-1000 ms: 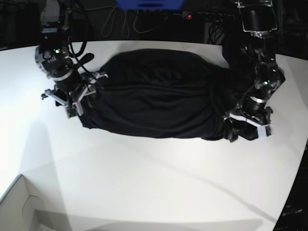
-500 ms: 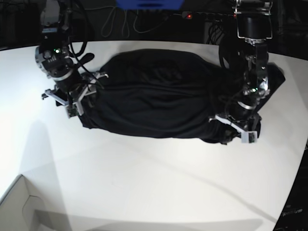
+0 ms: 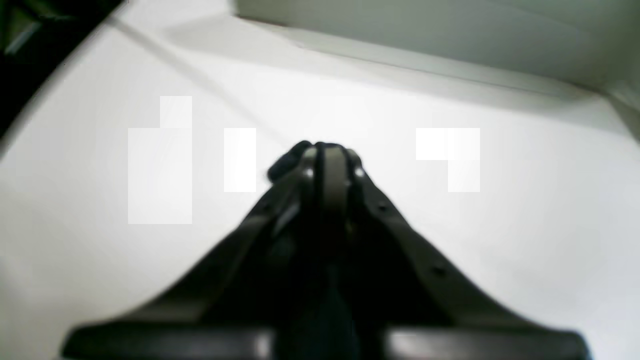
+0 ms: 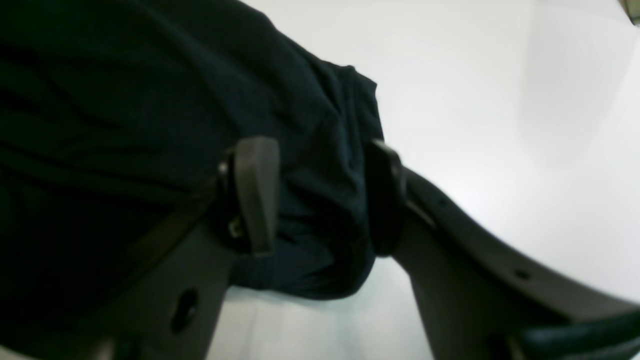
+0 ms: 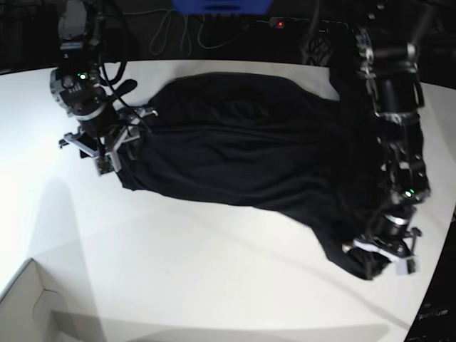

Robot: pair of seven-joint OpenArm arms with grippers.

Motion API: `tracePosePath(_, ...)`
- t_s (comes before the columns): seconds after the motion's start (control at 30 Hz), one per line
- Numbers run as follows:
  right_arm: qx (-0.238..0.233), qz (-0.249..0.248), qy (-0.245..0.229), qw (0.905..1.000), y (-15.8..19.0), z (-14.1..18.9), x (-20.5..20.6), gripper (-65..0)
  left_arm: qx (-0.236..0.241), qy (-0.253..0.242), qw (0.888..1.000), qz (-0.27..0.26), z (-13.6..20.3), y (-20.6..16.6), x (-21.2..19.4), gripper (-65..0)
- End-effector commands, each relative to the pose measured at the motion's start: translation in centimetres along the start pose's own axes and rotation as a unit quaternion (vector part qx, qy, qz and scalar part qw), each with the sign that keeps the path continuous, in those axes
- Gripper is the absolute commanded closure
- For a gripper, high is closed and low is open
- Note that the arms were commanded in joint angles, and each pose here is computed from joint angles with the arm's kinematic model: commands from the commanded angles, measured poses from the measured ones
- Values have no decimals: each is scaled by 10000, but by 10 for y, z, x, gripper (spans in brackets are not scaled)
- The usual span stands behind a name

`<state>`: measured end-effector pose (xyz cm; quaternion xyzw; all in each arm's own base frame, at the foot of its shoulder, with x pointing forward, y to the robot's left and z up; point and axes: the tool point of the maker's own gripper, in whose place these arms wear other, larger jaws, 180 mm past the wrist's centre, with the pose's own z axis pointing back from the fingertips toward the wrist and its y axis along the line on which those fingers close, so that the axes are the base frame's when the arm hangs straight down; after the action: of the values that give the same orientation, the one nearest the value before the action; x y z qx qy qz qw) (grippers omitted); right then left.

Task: Layout the t-shirt on the table in an organized manner, then fold the t-shirt properly
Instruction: 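Regrasp the shirt with the left gripper and drag it outward, then release the shirt with the right gripper and move it to another fold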

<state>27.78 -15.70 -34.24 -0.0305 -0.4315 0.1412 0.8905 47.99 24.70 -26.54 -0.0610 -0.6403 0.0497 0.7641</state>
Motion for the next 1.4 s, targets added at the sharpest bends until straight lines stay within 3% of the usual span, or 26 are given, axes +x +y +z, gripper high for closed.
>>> tracePosePath(0.0,-45,59,-167,9998,-5,3,9,-284,-28,-546,9985,-83,-7,3,47,-1)
tracePosePath(0.23,-60,97,-91,9999,-7,4,4,-284,149,-1053,9943,-53,-35,24,129,-3)
tracePosePath(0.37,-35,92,-26,9999,-4,5,-2,-284,291,-979,9947,122,-50,38,141,-5)
tracePosePath(0.47,-31,91,-4,10000,-4,5,-3,-284,292,-623,9975,148,-66,38,125,-11)
tracePosePath(0.57,-24,76,9,10000,-3,5,-4,-284,326,-344,9988,132,-77,41,111,-103)
tracePosePath(0.73,5,76,75,9999,-1,8,-12,-287,431,-368,9981,247,-78,49,93,-374)
tracePosePath(0.8,3,77,60,10000,-1,7,-11,-288,428,-313,9983,225,-73,51,82,-451)
tracePosePath(0.87,-95,44,58,9999,-8,8,-11,-289,397,-302,9987,142,-66,50,72,-482)
tracePosePath(1.13,-260,44,-380,9989,-23,1,28,-305,-184,396,9990,-81,9,21,-6,-422)
tracePosePath(1.3,-72,22,-452,9989,-14,-21,43,-406,208,1020,9942,284,60,48,-85,-417)
tracePosePath(1.37,57,48,-387,9992,-9,-36,44,-419,450,1184,9909,454,73,65,-104,-417)
